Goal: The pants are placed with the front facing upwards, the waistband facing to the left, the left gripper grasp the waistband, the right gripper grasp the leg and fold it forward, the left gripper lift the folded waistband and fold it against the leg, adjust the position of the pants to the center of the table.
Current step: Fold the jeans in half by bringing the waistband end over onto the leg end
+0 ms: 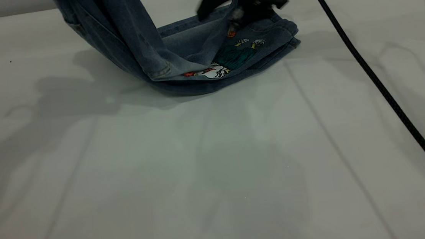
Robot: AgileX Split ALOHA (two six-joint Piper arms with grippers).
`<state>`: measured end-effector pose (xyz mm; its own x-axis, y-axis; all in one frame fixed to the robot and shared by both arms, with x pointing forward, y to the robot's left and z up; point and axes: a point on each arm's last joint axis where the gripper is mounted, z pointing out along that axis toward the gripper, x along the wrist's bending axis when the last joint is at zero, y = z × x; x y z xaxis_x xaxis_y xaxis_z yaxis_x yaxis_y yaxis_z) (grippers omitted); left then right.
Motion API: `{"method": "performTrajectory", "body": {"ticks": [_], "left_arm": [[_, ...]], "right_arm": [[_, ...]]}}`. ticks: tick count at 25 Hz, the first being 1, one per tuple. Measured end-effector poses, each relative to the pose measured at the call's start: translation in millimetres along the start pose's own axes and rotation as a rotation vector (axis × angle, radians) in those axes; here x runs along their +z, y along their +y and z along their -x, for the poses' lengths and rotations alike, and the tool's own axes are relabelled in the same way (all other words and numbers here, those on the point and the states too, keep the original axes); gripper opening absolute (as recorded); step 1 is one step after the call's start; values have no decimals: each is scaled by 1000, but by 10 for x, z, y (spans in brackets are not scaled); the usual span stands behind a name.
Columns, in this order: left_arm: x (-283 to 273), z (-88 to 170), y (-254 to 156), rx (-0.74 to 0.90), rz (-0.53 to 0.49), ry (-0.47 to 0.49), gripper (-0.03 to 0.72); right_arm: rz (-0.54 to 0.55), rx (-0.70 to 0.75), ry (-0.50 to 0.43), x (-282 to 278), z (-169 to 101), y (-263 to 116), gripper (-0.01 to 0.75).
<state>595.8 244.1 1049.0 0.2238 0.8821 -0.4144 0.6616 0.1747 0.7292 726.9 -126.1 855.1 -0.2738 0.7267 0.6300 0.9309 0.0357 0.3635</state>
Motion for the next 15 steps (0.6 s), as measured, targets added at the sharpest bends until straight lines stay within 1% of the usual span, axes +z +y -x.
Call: {"method": "performTrajectory", "body": {"ticks": [3,8,10,13,15], "left_arm": [[71,172,-26,39,20,1,83],[182,442,-85,89,58,3,82],[272,487,-111,90,59,7,82],[489,525,-119,94,30,-9,82],[640,548,-122,97,7,-26,82]], "right_arm": [[-49,-8,-23,106,42,-91,498],[-83,-25,-14,217,-41,-165,498],[-87,-22,-10,207,-40,-164,498],[-80,-21,-8,91,-10,-109,498],[-47,-22,-12,-74,4,-14,498]]}}
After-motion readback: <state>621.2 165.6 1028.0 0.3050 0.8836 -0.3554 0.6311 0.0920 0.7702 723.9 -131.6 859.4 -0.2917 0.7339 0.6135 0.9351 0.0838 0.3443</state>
